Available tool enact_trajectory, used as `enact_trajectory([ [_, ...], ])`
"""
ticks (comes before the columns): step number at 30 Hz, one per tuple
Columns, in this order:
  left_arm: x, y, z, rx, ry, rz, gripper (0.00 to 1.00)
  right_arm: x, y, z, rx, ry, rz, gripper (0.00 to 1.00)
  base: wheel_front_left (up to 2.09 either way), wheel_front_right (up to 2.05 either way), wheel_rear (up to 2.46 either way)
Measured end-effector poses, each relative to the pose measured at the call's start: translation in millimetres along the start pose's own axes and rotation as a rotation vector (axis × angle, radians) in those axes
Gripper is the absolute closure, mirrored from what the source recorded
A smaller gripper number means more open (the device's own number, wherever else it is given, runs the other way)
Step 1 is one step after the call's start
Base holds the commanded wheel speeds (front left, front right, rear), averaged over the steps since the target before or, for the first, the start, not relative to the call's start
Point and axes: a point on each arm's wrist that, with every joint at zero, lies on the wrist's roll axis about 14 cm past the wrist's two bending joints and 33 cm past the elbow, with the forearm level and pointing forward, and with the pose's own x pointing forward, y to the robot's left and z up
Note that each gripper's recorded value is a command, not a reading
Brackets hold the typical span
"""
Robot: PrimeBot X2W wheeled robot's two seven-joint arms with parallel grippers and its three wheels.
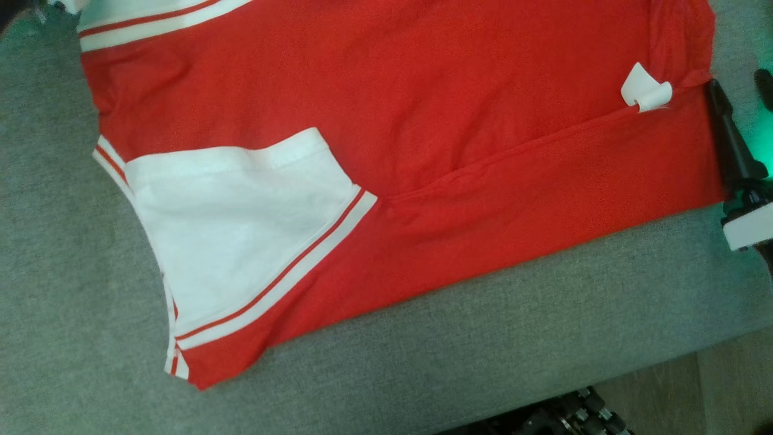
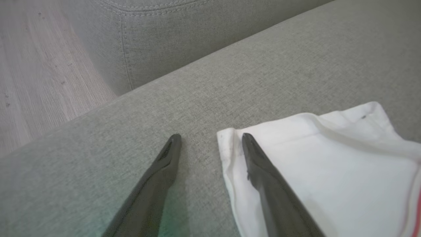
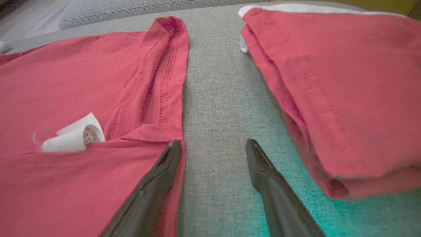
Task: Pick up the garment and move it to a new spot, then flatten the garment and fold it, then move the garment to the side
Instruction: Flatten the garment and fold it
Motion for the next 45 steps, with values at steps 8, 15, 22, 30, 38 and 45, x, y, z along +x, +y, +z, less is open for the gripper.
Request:
enact_trajectory([
  [8, 3, -10, 4, 0.016, -0.012, -0.05, 1.0, 7, -4, 9, -0.006, -0.036, -0.009, 0.0, 0.0, 0.0, 0.0],
  [15, -6, -20, 7, 0.05, -0.04, -0.072, 1.0, 41, 27, 74, 0.05, -0.125, 0.112, 0.0, 0.0, 0.0, 0.0],
  [22, -23, -24, 16, 0.08, -0.08, -0.073, 1.0, 77, 55, 85, 0.031, 0.013, 0.196, 0.0, 0.0, 0.0, 0.0],
  [30, -35, -27, 19, 0.085, -0.102, -0.077, 1.0, 101, 57, 68, 0.042, 0.108, 0.168, 0.0, 0.0, 0.0, 0.0],
  [38, -40, -29, 21, 0.099, -0.12, -0.078, 1.0, 115, 52, 77, 0.023, 0.079, 0.135, 1.0, 0.0, 0.0, 0.0],
  [45, -45, -29, 28, 0.124, -0.162, -0.069, 1.0, 116, 49, 83, 0.052, 0.03, 0.119, 1.0, 0.0, 0.0, 0.0],
])
